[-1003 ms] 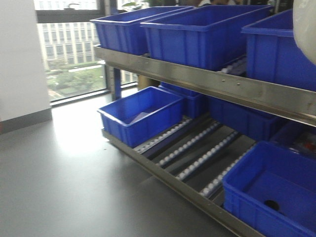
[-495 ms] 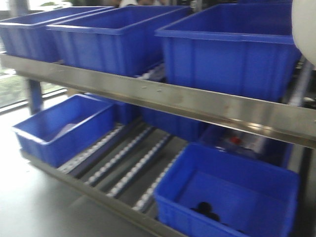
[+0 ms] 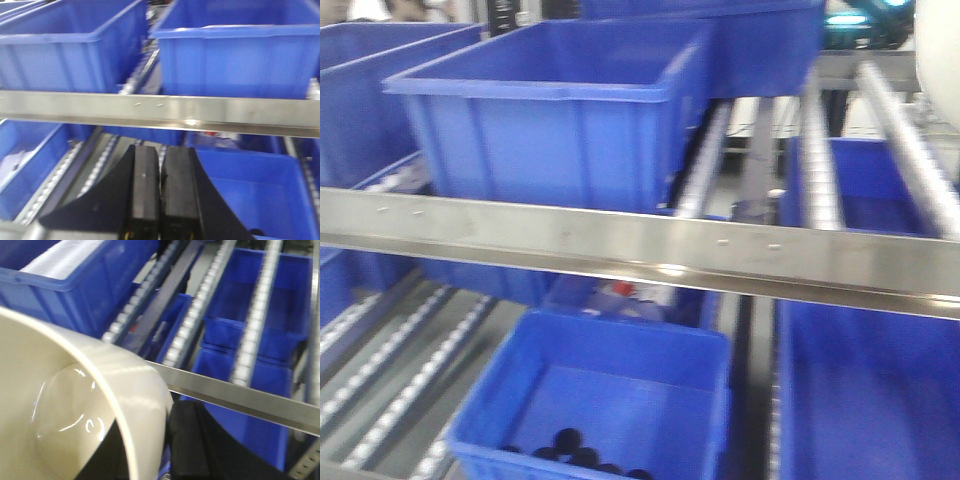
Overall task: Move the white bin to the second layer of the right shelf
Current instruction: 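Drive up close to the shelf's second roller layer with the bin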
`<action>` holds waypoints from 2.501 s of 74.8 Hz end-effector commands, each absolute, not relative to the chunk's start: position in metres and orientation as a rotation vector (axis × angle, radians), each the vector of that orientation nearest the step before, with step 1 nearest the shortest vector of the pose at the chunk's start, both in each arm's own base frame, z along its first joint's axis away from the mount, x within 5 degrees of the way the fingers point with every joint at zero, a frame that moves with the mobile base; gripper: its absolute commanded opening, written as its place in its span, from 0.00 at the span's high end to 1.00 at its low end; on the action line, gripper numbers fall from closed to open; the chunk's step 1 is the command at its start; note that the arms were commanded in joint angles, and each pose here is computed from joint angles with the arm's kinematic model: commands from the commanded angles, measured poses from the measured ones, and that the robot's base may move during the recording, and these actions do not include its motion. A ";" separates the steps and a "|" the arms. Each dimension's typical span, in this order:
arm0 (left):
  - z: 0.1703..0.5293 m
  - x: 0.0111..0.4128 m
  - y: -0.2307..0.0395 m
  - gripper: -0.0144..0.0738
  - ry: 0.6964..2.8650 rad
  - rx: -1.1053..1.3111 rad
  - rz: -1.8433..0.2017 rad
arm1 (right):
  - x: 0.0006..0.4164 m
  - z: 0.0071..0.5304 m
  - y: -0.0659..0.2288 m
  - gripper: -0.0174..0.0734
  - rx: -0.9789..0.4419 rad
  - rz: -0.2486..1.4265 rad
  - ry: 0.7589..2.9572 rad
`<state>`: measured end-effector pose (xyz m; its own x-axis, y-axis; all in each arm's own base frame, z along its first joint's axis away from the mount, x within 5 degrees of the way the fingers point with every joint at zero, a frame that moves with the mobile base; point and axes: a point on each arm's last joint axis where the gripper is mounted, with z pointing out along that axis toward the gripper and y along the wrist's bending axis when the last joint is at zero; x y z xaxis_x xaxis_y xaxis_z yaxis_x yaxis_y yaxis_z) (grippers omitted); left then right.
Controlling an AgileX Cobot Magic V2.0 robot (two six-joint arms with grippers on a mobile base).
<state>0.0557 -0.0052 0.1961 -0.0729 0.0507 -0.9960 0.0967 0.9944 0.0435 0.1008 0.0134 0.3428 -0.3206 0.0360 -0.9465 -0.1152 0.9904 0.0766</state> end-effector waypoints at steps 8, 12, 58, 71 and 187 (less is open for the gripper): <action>0.192 0.056 -0.006 0.74 1.580 0.108 -0.047 | 0.102 0.361 0.012 0.75 -0.043 0.148 1.763; 0.192 0.056 -0.006 0.74 1.580 0.108 -0.047 | 0.102 0.361 0.012 0.75 -0.043 0.148 1.763; 0.192 0.056 -0.006 0.74 1.580 0.108 -0.047 | 0.102 0.361 0.012 0.75 -0.043 0.148 1.763; 0.192 0.056 -0.006 0.74 1.580 0.108 -0.047 | 0.102 0.361 0.012 0.75 -0.043 0.148 1.763; 0.192 0.056 -0.006 0.74 1.580 0.108 -0.047 | 0.102 0.361 0.012 0.75 -0.043 0.148 1.765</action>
<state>0.0557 -0.0052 0.1961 -0.0729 0.0507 -0.9960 0.0967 0.9944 0.0435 0.1007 0.0134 0.3426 -0.3221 0.0357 -0.9460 -0.1152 0.9904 0.0767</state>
